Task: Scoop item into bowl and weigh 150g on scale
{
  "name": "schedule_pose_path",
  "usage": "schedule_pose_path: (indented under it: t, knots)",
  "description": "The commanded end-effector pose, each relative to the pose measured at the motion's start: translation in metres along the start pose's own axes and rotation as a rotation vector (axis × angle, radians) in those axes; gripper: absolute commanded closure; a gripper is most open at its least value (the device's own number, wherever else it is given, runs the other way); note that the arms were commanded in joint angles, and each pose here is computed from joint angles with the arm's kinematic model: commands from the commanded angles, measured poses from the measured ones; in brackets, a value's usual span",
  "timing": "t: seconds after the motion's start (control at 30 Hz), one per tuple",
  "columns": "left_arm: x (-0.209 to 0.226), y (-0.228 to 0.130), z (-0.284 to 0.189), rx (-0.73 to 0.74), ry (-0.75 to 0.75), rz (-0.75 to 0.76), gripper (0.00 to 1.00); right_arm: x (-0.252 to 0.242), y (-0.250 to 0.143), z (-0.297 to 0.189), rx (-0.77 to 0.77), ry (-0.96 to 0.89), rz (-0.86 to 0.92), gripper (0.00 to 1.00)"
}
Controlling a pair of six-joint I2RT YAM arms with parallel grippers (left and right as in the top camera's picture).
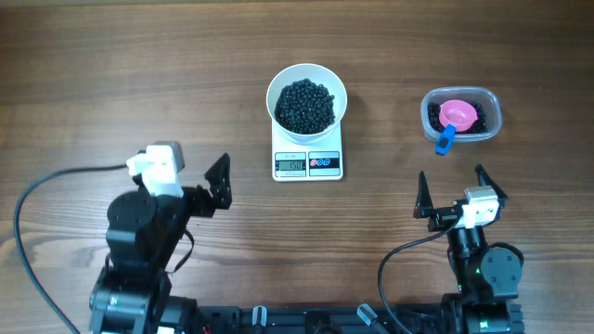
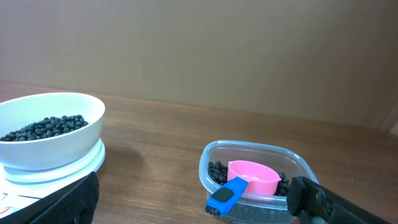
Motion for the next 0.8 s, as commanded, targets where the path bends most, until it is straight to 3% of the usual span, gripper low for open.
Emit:
schedule_pose_path:
  t: [0.0, 0.77]
  knots:
    - [0.005, -0.011, -0.007, -0.045, -0.02, -0.011, 0.0, 0.0, 0.001, -0.001, -0.01, -0.003, -0.009, 0.0]
    - [0.031, -0.047, -0.015, -0.278, 0.007, -0.005, 0.0, 0.0, 0.001, -0.001, -0.01, -0.003, -0.008, 0.0]
Point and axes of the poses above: each gripper's point midway between its finger pads, its own z axis out along the fingers, its own x axis along the line the jaws close on, y = z × x, the point moved 9 cm from there along -z, back along the fingers
